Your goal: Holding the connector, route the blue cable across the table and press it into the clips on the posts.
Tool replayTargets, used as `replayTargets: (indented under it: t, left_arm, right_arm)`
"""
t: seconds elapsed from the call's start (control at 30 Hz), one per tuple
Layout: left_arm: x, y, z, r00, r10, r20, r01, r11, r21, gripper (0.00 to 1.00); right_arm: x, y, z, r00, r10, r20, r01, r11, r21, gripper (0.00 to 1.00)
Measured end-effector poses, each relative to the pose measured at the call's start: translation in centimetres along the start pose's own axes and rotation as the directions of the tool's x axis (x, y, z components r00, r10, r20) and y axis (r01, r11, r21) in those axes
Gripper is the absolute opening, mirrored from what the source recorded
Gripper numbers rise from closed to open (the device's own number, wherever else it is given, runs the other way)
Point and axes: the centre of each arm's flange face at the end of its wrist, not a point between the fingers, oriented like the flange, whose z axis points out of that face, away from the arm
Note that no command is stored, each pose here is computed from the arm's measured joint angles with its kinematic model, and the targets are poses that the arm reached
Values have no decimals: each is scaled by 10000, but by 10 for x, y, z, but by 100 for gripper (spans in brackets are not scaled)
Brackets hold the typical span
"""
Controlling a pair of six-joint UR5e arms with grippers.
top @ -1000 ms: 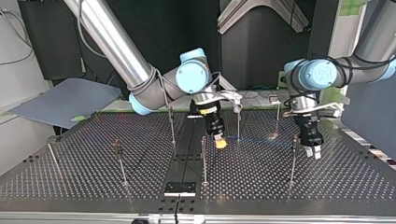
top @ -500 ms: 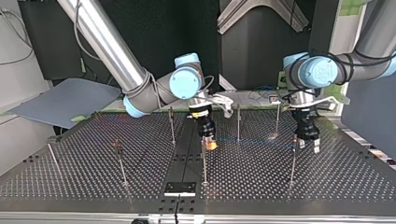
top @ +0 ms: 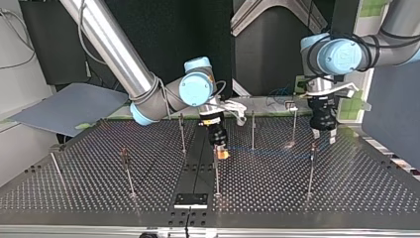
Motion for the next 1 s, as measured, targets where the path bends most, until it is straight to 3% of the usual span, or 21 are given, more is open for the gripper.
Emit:
replayTargets:
  t: [0.37, 0.73, 1.0]
  left_arm:
    - [-10, -6, -36, 9998, -105, 143, 101, 9996, 264, 100]
    - [-21, -35, -71, 9980, 624, -60, -615, 9934, 967, 100]
    - [-33, -62, -88, 9925, 1068, 593, -1142, 9837, 1391, 100]
  right_arm:
    - [-3, 3, 0, 9999, -49, 96, 49, 10000, -38, 0]
    - [-7, 13, 3, 9999, -59, 159, 62, 9998, -182, 0]
    - [-7, 18, 5, 9999, -60, 157, 64, 9997, -251, 0]
